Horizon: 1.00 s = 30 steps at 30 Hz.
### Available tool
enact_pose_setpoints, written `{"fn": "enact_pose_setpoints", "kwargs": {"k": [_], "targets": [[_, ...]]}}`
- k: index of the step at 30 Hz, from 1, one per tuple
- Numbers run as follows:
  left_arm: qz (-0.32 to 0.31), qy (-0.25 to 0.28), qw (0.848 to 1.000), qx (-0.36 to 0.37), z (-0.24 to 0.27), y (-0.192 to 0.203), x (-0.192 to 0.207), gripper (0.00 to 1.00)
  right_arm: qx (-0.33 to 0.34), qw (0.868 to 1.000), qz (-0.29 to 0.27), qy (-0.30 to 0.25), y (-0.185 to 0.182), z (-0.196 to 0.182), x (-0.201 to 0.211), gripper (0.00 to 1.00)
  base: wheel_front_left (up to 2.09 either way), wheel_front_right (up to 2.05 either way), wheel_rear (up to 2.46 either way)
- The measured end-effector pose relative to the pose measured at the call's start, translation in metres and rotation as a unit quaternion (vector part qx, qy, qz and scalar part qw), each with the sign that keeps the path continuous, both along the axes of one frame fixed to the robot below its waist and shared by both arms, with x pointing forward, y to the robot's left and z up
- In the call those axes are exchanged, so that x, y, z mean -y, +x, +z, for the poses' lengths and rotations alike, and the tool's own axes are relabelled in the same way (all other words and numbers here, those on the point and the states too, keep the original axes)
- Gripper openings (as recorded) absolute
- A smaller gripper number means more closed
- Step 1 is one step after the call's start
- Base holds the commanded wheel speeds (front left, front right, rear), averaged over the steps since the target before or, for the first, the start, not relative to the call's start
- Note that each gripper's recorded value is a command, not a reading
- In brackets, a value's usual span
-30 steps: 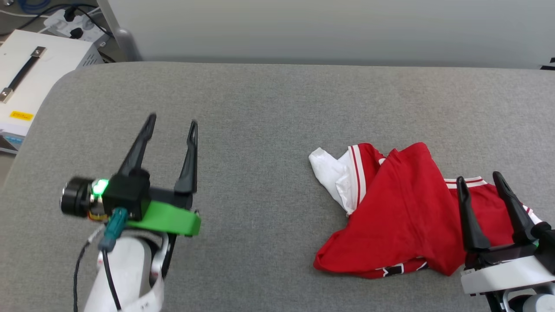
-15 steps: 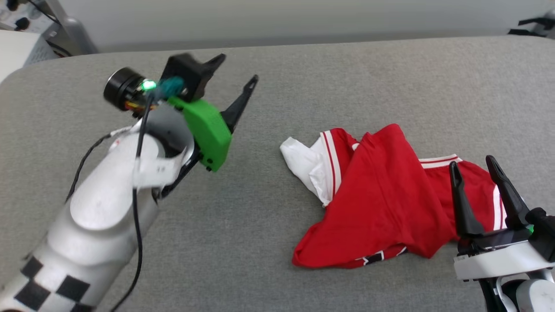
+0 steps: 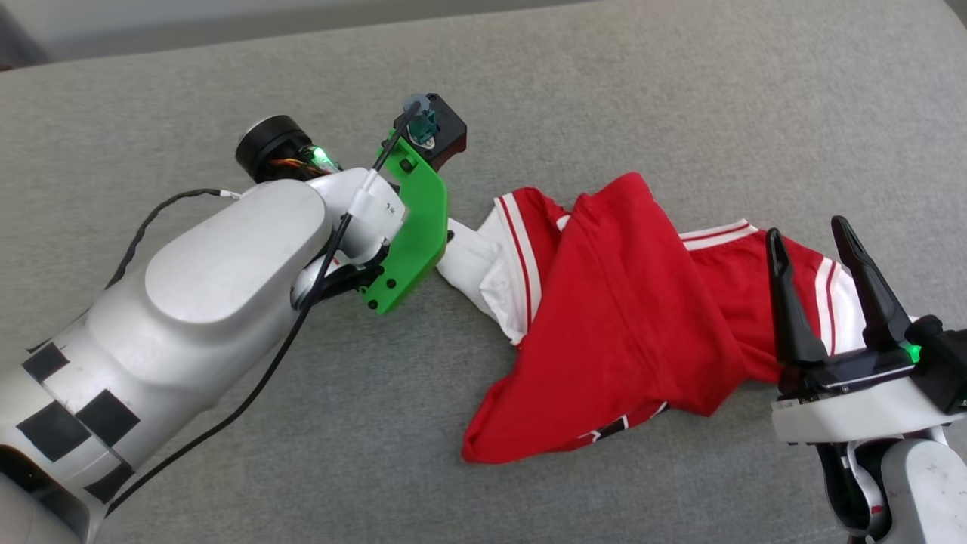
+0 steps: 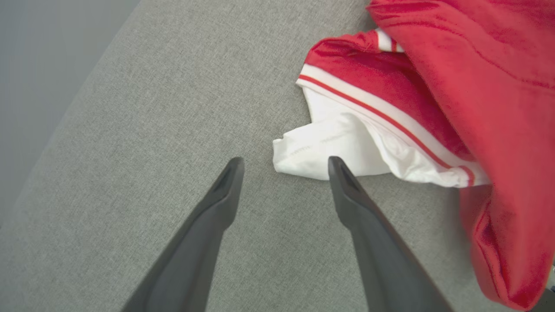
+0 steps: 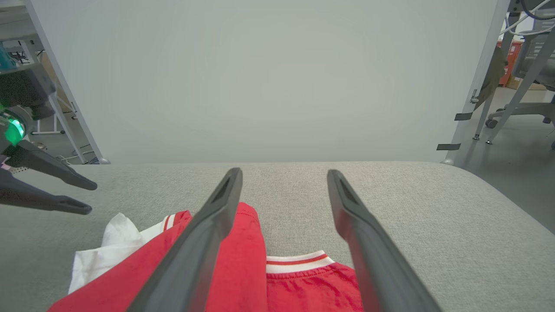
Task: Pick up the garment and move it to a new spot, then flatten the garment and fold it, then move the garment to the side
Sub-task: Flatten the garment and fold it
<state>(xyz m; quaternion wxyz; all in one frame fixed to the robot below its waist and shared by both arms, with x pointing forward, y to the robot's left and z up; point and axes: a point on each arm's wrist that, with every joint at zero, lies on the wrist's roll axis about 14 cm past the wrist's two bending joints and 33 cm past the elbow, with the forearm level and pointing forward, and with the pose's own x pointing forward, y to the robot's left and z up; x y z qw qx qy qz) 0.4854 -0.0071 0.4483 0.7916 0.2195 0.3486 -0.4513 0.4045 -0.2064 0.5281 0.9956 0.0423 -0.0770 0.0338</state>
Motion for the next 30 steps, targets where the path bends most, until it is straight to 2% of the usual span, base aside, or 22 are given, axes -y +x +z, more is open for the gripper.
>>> {"fn": "enact_pose_setpoints", "kwargs": {"k": [11,12,13,14,18,22,26,30], "targets": [[-0.009,0.045,0.996,-0.077,-0.072,0.007,0.006,1.0,-0.028,0.999,-0.036,-0.007,0.007,-0.019,0.021,1.0,0.0,0.0,0.0],[-0.011,0.052,0.995,-0.084,-0.076,0.006,0.006,0.91,-0.031,0.999,-0.038,-0.007,0.007,-0.021,0.022,1.0,0.0,0.0,0.0],[-0.013,0.056,0.994,-0.089,-0.079,0.006,0.006,0.17,-0.034,0.999,-0.04,-0.008,0.006,-0.023,0.023,1.0,0.0,0.0,0.0],[-0.017,0.057,0.994,-0.092,-0.08,0.005,0.008,0.0,-0.036,0.998,-0.043,-0.009,0.006,-0.025,0.025,1.0,0.0,0.0,0.0],[-0.04,0.058,0.994,-0.084,-0.079,-0.001,0.014,0.0,-0.04,0.998,-0.048,-0.011,0.007,-0.027,0.029,1.0,0.0,0.0,0.0],[-0.05,0.026,0.997,-0.048,-0.068,0.0,0.02,0.0,-0.035,0.998,-0.044,-0.01,0.009,-0.024,0.027,1.0,0.0,0.0,0.0],[-0.057,-0.044,0.997,0.013,-0.038,0.006,0.032,0.0,-0.025,0.999,-0.04,-0.009,0.01,-0.018,0.025,1.0,0.0,0.0,0.0],[-0.047,-0.105,0.989,0.088,0.0,0.023,0.027,0.0,-0.02,0.999,-0.037,-0.006,0.009,-0.016,0.023,1.0,0.0,0.0,0.0]]}}
